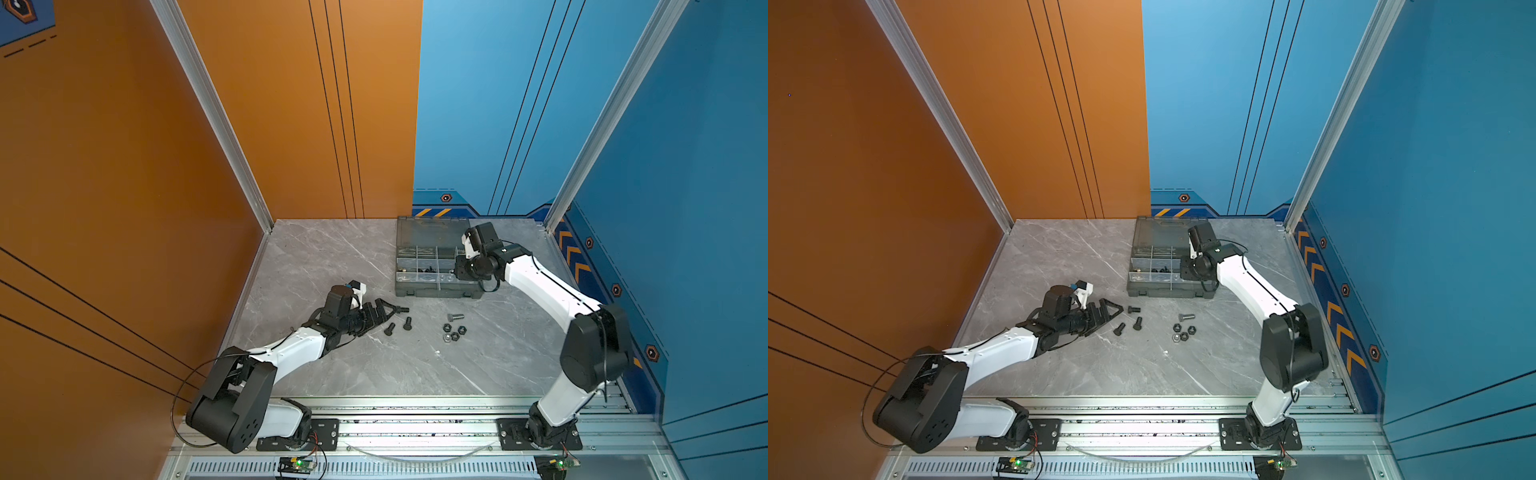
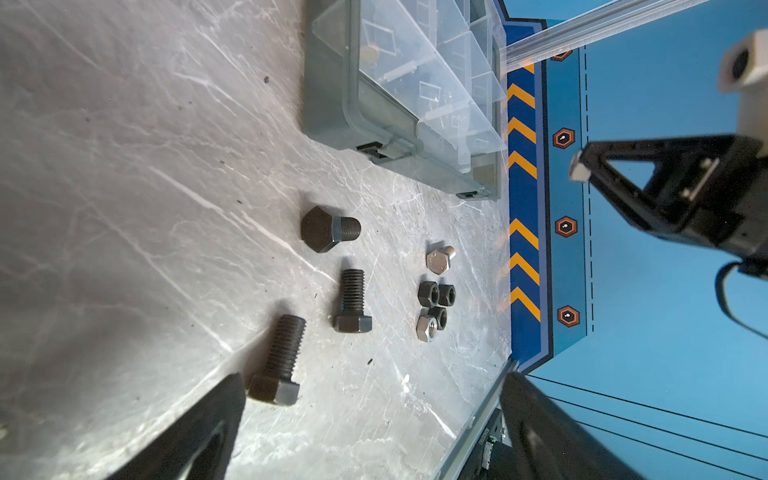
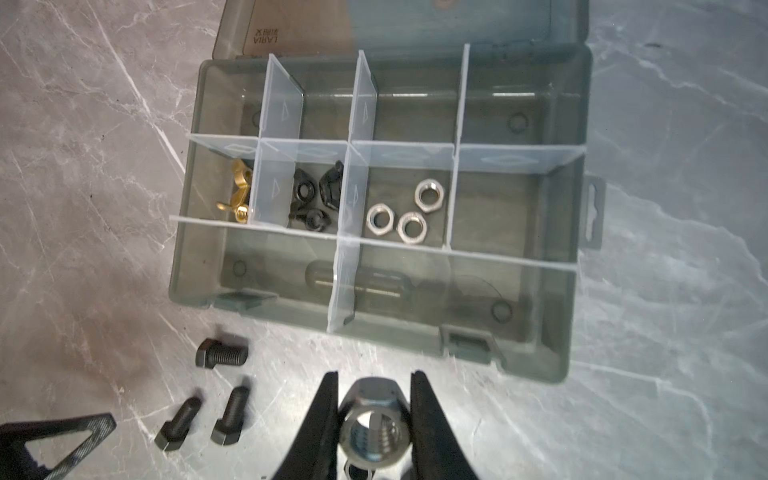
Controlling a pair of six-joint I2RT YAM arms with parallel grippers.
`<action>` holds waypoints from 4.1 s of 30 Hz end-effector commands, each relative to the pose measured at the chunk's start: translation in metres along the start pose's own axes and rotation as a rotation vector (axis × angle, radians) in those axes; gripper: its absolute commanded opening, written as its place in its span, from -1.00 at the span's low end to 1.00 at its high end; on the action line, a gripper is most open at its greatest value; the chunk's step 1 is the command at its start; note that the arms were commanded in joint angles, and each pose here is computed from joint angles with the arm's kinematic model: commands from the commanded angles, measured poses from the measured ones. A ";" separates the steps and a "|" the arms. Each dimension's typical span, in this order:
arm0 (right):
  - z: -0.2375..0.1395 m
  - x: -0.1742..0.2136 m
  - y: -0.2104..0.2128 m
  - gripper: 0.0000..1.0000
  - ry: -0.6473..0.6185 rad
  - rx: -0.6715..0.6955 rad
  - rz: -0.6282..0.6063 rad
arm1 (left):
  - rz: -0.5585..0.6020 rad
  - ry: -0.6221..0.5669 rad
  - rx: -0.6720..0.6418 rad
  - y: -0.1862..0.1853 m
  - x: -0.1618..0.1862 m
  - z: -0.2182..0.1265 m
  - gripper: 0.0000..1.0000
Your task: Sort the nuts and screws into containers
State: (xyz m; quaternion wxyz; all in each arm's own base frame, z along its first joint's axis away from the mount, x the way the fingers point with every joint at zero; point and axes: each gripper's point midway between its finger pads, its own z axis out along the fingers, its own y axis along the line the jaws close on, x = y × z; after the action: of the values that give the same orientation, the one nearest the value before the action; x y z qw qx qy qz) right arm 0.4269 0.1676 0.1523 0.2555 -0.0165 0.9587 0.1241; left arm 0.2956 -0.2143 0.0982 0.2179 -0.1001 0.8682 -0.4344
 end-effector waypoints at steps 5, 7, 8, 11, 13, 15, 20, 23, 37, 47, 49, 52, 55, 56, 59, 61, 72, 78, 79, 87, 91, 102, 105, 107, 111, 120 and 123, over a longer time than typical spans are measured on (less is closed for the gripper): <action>0.046 -0.025 -0.008 -0.87 0.065 0.012 -0.030 | 0.005 -0.019 0.003 0.003 -0.001 -0.004 0.95; 0.058 -0.029 -0.011 -0.86 0.076 0.015 -0.020 | 0.005 -0.020 0.006 0.002 -0.001 -0.004 0.95; 0.060 -0.032 -0.012 -0.86 0.077 0.016 -0.014 | 0.005 -0.020 0.006 0.002 -0.001 -0.005 0.95; 0.079 -0.024 -0.017 -0.82 0.118 0.024 -0.006 | 0.003 -0.023 0.006 0.003 -0.001 -0.005 0.95; 0.084 -0.021 -0.020 -0.71 0.130 0.031 -0.004 | 0.004 -0.025 0.005 0.003 -0.002 -0.005 0.95; 0.088 -0.018 -0.022 -0.55 0.141 0.039 -0.003 | 0.004 -0.025 0.006 0.002 -0.002 -0.005 0.95; 0.088 -0.016 -0.023 -0.27 0.145 0.040 0.002 | 0.002 -0.024 0.006 0.002 -0.004 -0.004 0.95; 0.079 -0.019 -0.022 -0.16 0.128 0.041 -0.006 | 0.003 -0.024 0.007 0.001 -0.004 -0.004 0.95; 0.003 0.034 -0.009 -0.03 0.068 0.013 -0.019 | 0.006 -0.024 0.005 0.000 -0.006 -0.004 0.95; -0.012 0.128 0.012 -0.01 0.118 0.000 -0.020 | 0.006 -0.022 -0.004 0.004 -0.005 -0.004 0.95; -0.012 0.142 0.020 -0.01 0.132 -0.016 -0.044 | 0.005 -0.022 -0.004 0.004 -0.005 -0.004 0.95; -0.010 0.158 0.028 -0.01 0.164 -0.040 -0.094 | 0.004 -0.019 -0.003 0.004 -0.004 -0.004 0.95; -0.004 0.166 0.029 -0.01 0.181 -0.044 -0.144 | 0.004 -0.020 -0.003 0.004 -0.004 -0.005 0.95; -0.003 0.167 0.029 -0.01 0.184 -0.046 -0.159 | 0.003 -0.019 -0.004 0.005 -0.003 -0.005 0.95; 0.003 0.167 0.029 -0.01 0.185 -0.049 -0.213 | 0.002 -0.026 -0.007 0.006 -0.003 -0.007 0.95; 0.008 0.167 0.028 -0.01 0.182 -0.047 -0.249 | 0.002 -0.029 -0.013 0.007 -0.003 -0.008 0.95; 0.031 0.187 0.032 -0.02 0.285 -0.053 -0.341 | 0.002 -0.027 -0.022 0.008 -0.003 -0.008 0.95; 0.040 0.196 0.031 -0.03 0.325 -0.039 -0.363 | 0.000 -0.027 -0.027 0.009 -0.003 -0.008 0.95; 0.041 0.197 0.030 -0.03 0.332 -0.036 -0.365 | -0.001 -0.026 -0.027 0.010 -0.003 -0.008 0.95; 0.046 0.206 0.028 -0.04 0.365 -0.018 -0.377 | 0.000 -0.023 -0.032 0.010 -0.004 -0.007 0.95; 0.044 0.211 0.027 -0.04 0.381 -0.012 -0.382 | 0.000 -0.021 -0.034 0.011 -0.004 -0.006 0.95; 0.037 0.229 0.018 -0.08 0.421 0.002 -0.361 | -0.001 -0.018 -0.031 0.011 -0.003 -0.006 0.95; 0.035 0.233 0.016 -0.10 0.428 0.004 -0.348 | -0.001 -0.020 -0.032 0.011 -0.003 -0.007 0.95; 0.035 0.236 0.014 -0.12 0.432 0.009 -0.342 | 0.000 -0.022 -0.031 0.011 -0.003 -0.007 0.95; 0.034 0.238 0.012 -0.13 0.432 0.018 -0.338 | -0.002 -0.022 -0.032 0.011 -0.003 -0.007 0.95; 0.039 0.240 0.009 -0.30 0.441 0.056 -0.336 | 0.000 -0.022 -0.032 0.011 -0.003 -0.007 0.95; 0.039 0.240 0.005 -0.43 0.452 0.088 -0.345 | 0.001 -0.023 -0.032 0.011 -0.003 -0.008 0.95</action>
State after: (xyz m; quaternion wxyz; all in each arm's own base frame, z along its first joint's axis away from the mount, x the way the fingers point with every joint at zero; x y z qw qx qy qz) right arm 0.2574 0.2069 0.0197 0.1066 -0.1992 0.9716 0.0698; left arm 0.2945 -0.2070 0.0975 0.2206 -0.1071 0.8684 -0.4309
